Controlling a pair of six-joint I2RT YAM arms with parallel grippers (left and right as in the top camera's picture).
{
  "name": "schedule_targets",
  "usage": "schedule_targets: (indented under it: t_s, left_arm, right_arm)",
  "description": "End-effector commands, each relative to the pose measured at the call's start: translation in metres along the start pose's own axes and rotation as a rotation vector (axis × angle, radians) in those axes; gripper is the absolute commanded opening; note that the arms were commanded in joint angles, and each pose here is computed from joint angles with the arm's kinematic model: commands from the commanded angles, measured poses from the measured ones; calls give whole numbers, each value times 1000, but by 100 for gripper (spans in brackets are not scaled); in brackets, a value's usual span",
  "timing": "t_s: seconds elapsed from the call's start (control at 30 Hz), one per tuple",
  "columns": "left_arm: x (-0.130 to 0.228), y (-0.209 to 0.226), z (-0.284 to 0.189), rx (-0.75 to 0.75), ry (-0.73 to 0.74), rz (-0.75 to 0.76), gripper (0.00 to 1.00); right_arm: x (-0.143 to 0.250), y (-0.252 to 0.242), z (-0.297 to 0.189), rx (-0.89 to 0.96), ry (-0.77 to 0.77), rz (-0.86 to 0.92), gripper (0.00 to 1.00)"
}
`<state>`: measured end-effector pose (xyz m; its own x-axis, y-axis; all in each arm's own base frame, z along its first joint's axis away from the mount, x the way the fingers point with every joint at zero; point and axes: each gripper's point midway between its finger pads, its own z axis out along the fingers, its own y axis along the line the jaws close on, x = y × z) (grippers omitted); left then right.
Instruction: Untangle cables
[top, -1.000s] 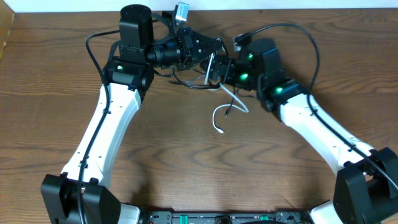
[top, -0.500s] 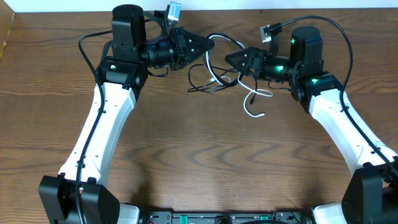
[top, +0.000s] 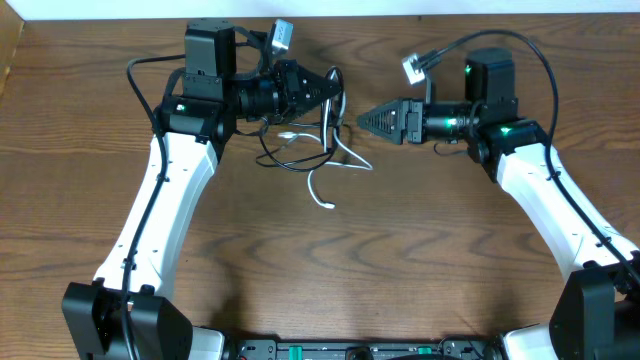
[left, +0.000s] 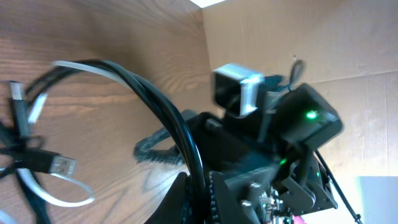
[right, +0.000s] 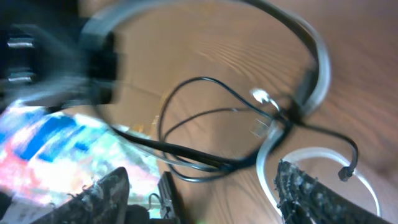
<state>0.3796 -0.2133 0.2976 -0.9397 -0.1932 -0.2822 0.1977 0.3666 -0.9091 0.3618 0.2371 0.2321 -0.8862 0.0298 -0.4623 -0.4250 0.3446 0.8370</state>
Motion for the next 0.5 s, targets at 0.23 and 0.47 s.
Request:
schedule_targets:
  t_s: [0.23,0.47]
  left_arm:
    - [-3,-10,-6,4,-23,11,8]
    - [6,-16,4,11,6,22,7]
  right_arm:
    - [8,-59,3,379,-73,140,37]
    - [0,-55,24,468,-161,117,6]
